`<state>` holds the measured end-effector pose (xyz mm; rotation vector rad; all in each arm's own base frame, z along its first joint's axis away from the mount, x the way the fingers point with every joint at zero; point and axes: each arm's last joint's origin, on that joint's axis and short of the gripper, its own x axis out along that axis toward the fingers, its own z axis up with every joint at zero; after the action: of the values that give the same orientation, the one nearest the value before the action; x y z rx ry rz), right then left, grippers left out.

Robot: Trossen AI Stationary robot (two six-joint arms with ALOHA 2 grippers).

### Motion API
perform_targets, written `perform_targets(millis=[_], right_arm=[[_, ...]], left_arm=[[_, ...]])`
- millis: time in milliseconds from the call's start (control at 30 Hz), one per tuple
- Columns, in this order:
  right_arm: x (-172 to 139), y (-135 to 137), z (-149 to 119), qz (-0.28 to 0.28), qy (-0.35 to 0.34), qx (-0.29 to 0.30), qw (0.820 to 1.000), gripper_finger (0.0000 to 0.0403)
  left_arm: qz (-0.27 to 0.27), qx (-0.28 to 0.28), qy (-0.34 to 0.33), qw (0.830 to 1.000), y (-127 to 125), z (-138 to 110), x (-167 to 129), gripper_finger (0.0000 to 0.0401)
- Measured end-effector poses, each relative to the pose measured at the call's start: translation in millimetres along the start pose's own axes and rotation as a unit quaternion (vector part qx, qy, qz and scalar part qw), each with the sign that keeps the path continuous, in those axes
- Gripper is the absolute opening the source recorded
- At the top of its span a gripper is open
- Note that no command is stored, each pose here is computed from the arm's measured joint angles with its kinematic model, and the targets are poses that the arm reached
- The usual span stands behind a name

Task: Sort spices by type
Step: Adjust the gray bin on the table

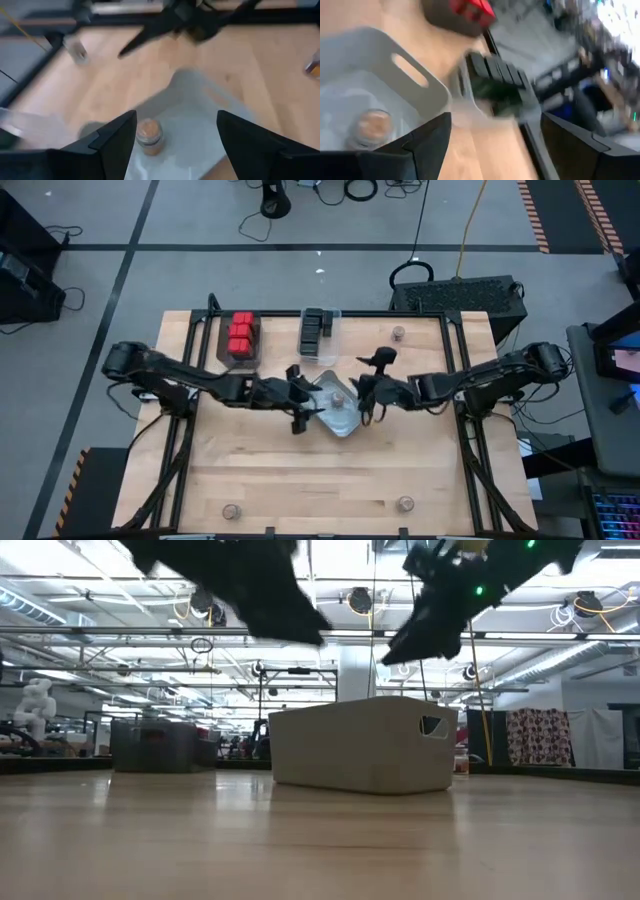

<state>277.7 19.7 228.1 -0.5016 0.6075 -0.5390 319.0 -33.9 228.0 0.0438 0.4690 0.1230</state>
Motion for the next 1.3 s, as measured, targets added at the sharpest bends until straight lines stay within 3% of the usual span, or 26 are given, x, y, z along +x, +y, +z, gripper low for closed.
perform_targets(millis=[100, 167, 367, 400, 500, 633, 800, 1300], right_arm=[[6.1, -6.4, -8.8, -0.001, 0.036, 0.030, 0.999, 0.0265], [9.2, -8.3, -16.1, 0.019, 0.063, 0.035, 0.997, 0.0228], [17.6, -19.0, -41.7, 0.062, 0.169, 0.090, 0.980, 0.0035], [19.2, -21.1, -43.6, 0.068, 0.177, 0.104, 0.976, 0.0018], [24.2, -22.9, -46.2, 0.095, 0.188, 0.151, 0.966, 0.0013], [25.7, -16.2, -54.5, 0.121, 0.208, 0.163, 0.957, 0.0002], [26.1, -10.9, -69.2, 0.114, 0.234, 0.202, 0.944, 0.0001], [7.4, 18.3, -56.6, 0.168, 0.206, 0.258, 0.929, 0.0000]], left_arm=[[0.023, 0.012, -0.023, 0.999, -4.0, 14.9, -31.3, 0.0281], [0.048, 0.017, -0.035, 0.998, -4.4, 21.0, -50.4, 0.0281], [0.075, 0.008, -0.076, 0.994, -8.5, 14.4, -92.6, 0.0281], [0.077, 0.002, -0.085, 0.993, -9.1, 12.6, -97.7, 0.0281], [0.080, -0.015, -0.115, 0.990, -10.8, 4.2, -110.0, 0.0281], [0.072, -0.039, -0.151, 0.985, -10.8, -7.1, -117.9, 0.0281], [0.072, -0.043, -0.154, 0.984, -9.7, -19.4, -116.4, 0.0281], [0.036, -0.052, -0.164, 0.984, -19.5, -21.7, -119.9, 0.0281]])
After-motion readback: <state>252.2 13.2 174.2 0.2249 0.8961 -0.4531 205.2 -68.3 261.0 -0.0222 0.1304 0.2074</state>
